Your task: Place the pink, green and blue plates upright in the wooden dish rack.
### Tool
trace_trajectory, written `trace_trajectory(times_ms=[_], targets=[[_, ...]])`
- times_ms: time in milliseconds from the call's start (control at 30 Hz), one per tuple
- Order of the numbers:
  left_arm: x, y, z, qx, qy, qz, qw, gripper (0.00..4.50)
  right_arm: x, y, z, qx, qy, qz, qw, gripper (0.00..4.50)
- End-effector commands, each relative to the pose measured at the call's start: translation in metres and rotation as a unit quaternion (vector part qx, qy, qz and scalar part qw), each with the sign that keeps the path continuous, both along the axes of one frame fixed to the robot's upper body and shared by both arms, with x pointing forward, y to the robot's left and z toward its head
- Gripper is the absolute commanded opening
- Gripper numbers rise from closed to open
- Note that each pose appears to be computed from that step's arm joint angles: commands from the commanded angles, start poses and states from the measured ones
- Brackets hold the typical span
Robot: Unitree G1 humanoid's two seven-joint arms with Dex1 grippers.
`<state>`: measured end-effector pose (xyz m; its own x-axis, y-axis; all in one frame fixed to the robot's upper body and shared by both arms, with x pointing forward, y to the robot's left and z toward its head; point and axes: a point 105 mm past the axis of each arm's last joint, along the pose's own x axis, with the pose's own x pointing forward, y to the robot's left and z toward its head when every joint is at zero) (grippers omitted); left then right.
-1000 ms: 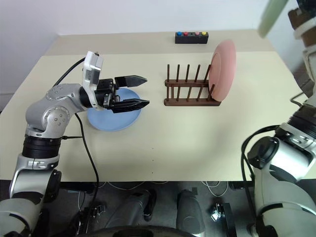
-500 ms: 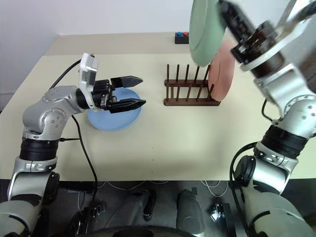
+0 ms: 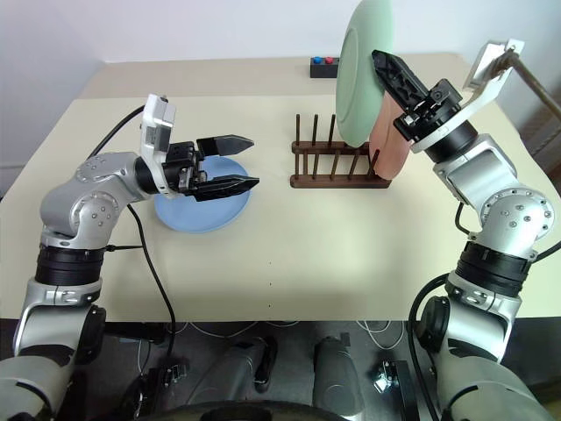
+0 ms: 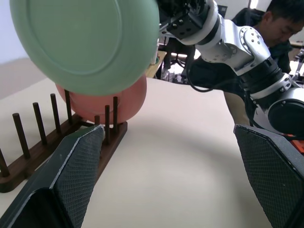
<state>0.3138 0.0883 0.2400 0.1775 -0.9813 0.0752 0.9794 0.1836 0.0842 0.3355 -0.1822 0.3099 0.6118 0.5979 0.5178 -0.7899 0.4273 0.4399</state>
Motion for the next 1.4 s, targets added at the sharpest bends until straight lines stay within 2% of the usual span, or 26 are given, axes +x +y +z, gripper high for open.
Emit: trace_trajectory(times_ms=[33, 333, 567, 867, 1167, 1400], targets=[[-0.001, 0.002, 0.014, -0.012, -0.025, 0.002, 1.0, 4.5, 0.0, -0.009, 0.007, 0.021, -0.014, -0.016, 1.0, 0.03], [-0.002, 0.002, 0.013, -0.009, -0.028, 0.005, 1.0, 4.5, 0.007, -0.008, -0.004, 0.026, 0.002, -0.019, 0.999, 0.03], [-0.002, 0.002, 0.015, -0.011, -0.031, 0.006, 0.999, 4.5, 0.001, -0.004, 0.013, 0.027, -0.025, -0.003, 0.999, 0.03], [-0.004, 0.002, 0.016, -0.013, -0.032, 0.005, 0.999, 4.5, 0.001, 0.001, -0.005, 0.011, 0.003, 0.014, 1.0, 0.03], [-0.005, 0.001, 0.019, -0.009, -0.037, 0.002, 0.999, 4.5, 0.015, -0.006, -0.034, -0.024, 0.051, -0.02, 0.998, 0.03], [-0.005, 0.0, 0.018, -0.009, -0.037, 0.0, 0.999, 4.5, 0.022, -0.001, -0.044, -0.05, 0.08, -0.015, 0.995, 0.03]])
